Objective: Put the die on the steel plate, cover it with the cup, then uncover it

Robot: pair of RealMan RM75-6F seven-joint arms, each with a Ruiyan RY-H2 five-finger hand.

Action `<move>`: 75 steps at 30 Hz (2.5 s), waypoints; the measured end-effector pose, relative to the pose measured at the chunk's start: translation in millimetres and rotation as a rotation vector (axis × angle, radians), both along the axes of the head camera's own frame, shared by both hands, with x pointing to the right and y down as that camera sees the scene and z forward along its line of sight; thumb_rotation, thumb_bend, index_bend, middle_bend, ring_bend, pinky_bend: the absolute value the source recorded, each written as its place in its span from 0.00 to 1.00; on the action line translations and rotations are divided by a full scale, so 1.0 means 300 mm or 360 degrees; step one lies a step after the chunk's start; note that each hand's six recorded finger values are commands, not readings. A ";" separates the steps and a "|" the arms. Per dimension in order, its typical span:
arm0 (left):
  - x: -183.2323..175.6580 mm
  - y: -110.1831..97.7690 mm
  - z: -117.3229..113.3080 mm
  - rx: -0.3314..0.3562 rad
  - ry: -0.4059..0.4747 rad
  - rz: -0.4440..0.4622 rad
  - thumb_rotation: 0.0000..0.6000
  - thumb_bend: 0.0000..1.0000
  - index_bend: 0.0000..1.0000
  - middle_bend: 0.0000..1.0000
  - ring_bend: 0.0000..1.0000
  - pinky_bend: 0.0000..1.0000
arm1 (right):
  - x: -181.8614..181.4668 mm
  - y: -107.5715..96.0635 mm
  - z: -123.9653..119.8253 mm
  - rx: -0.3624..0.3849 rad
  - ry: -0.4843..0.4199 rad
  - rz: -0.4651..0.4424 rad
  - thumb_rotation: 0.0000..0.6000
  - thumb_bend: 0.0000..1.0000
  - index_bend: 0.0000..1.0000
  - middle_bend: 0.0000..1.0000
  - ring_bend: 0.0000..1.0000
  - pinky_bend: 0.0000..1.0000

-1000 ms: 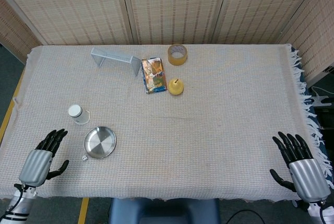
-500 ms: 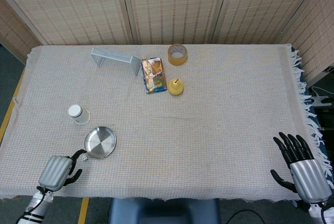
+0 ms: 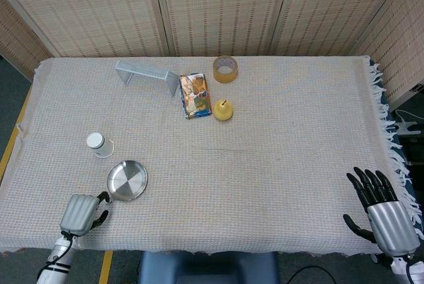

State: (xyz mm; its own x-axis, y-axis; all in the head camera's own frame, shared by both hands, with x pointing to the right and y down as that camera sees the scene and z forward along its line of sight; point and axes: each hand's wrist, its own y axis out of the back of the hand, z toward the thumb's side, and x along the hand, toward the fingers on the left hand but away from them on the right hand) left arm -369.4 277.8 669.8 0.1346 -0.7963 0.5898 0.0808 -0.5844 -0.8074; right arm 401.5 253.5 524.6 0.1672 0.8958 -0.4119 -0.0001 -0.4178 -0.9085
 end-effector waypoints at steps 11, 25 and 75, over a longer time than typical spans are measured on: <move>0.005 -0.016 0.077 -0.0054 -0.0106 -0.0025 1.00 0.28 0.42 1.00 1.00 1.00 | 0.003 -0.004 0.008 -0.0008 0.0011 0.0007 0.88 0.17 0.00 0.00 0.00 0.00; -0.006 -0.033 0.097 -0.0018 -0.0149 -0.0047 1.00 0.28 0.46 1.00 1.00 1.00 | 0.009 -0.009 0.011 -0.0010 0.0018 0.0016 0.88 0.17 0.00 0.00 0.00 0.00; -0.018 -0.064 0.070 0.0084 -0.0164 -0.0044 1.00 0.37 0.61 1.00 1.00 1.00 | 0.007 -0.008 0.013 -0.0013 0.0018 0.0014 0.88 0.17 0.00 0.00 0.00 0.00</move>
